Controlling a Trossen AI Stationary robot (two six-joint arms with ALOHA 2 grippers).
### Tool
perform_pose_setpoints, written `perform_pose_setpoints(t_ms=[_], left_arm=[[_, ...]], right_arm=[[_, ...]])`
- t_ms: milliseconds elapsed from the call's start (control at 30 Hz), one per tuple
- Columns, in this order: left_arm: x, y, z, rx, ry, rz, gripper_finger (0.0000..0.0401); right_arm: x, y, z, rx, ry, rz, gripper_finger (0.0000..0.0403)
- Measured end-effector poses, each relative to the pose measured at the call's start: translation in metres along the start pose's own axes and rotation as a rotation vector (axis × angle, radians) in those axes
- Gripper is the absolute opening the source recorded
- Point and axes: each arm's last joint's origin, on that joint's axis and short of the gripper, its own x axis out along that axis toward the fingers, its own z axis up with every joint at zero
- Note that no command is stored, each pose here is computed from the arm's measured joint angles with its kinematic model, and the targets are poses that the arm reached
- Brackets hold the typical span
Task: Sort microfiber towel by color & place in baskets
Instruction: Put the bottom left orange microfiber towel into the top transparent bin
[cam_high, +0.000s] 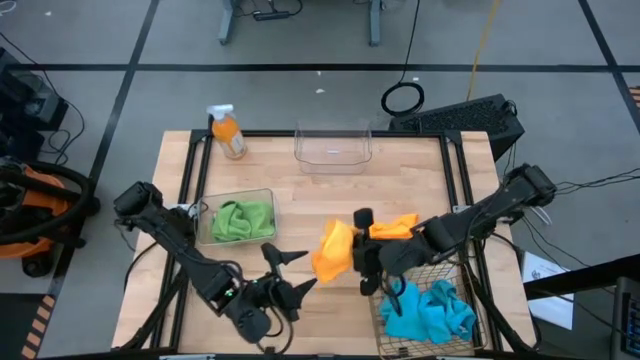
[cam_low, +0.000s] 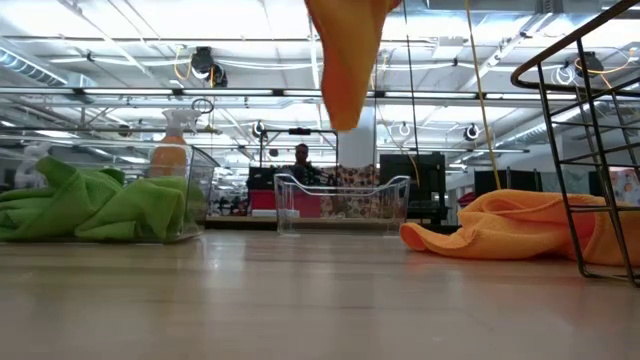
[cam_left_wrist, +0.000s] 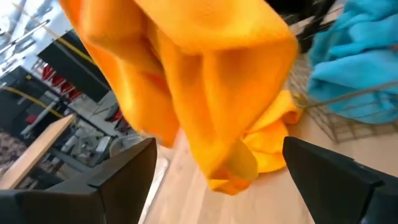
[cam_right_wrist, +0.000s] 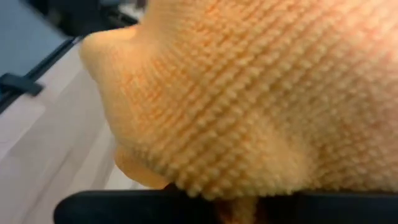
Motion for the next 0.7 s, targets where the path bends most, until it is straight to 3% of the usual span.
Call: perform_pose_setpoints(t_ms=[433,600,700], left_arm=[[0.061,0.014,-0.016,0.049,0.114,0.148,0.0354],[0.073,0.01,-0.021,0.127,0.129,0.214,0.0354],[0.07,0.005,-0.011,0.119,0.073,0.213,0.0354]], right_arm=[[-0.029,-0.018,0.01,-0.005,-0.085,0.02,0.0008],[-0.029,-0.018,0.009,-0.009,-0.078,0.03,0.0008],[-0.028,-0.018,0.009,0.013,-0.089,0.079,0.0008]])
